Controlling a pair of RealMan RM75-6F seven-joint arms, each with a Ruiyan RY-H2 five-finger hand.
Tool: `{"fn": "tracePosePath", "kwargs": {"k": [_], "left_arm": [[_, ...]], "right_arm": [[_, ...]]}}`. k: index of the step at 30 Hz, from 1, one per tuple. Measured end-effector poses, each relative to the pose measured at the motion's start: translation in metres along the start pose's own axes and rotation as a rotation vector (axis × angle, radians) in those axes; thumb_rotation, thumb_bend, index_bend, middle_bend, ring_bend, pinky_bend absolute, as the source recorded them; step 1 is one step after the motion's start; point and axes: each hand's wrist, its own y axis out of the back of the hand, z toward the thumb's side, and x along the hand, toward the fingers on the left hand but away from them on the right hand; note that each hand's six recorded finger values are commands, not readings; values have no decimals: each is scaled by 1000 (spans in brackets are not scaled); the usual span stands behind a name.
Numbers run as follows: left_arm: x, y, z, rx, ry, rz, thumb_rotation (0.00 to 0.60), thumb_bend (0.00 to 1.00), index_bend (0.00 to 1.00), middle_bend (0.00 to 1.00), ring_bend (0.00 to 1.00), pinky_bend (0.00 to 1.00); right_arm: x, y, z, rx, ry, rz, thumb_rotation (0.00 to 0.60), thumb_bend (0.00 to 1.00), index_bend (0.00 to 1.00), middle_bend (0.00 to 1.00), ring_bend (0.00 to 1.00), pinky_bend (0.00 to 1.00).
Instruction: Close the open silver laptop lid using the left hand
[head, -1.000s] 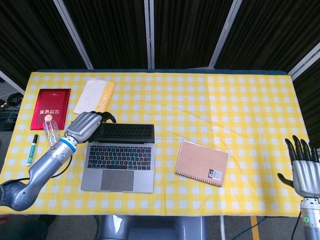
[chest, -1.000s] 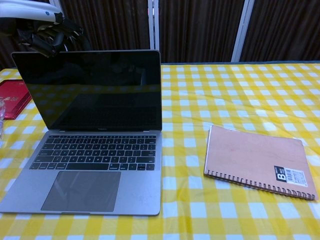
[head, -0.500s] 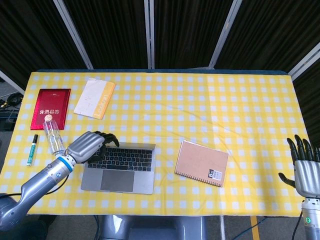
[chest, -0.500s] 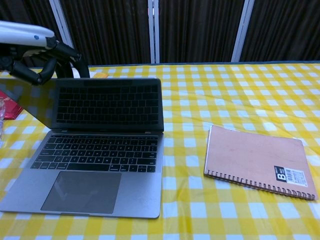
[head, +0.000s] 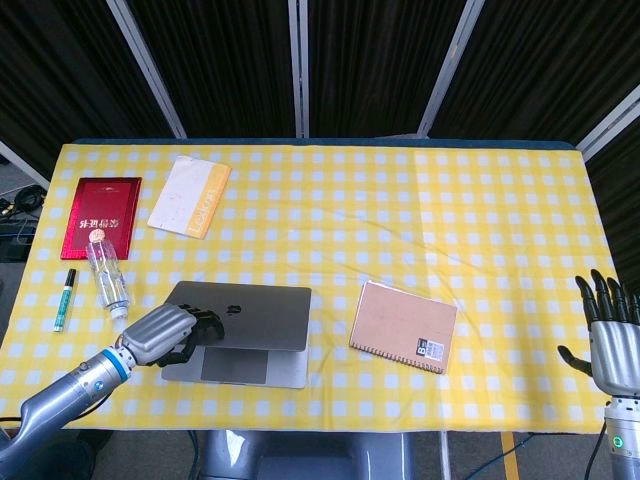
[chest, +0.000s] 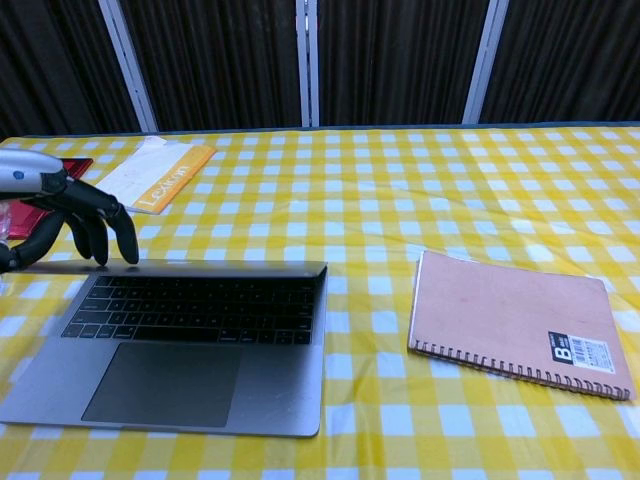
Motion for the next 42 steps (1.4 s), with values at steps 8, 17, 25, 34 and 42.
{"fn": "tracePosePath", "kwargs": {"k": [8, 17, 25, 34, 42], "left_arm": [[3, -29, -11, -8, -6, -50, 574, 1000, 332, 260, 308, 292], [14, -59, -16, -7, -20, -104, 574, 1000, 334, 260, 308, 292], [21, -76, -18, -4, -24, -143, 573, 1000, 334, 260, 308, 292], [21, -84, -19, -27, -17, -151, 573, 1000, 340, 265, 310, 303], [-4, -21, -11, -42, -83, 204, 562, 810, 191, 30, 48, 14]], "right_arm": [[0, 0, 0, 0, 1, 2, 600, 0, 0, 0, 0, 0], [0, 0, -1, -3, -4, 1, 600, 0, 0, 0, 0, 0], [-1, -1, -3, -2, -8, 5, 600, 0, 0, 0, 0, 0], [-1, 1, -4, -8, -11, 1, 600, 0, 0, 0, 0, 0], [1, 4, 0, -20, 7, -8, 600, 0, 0, 0, 0, 0]]}}
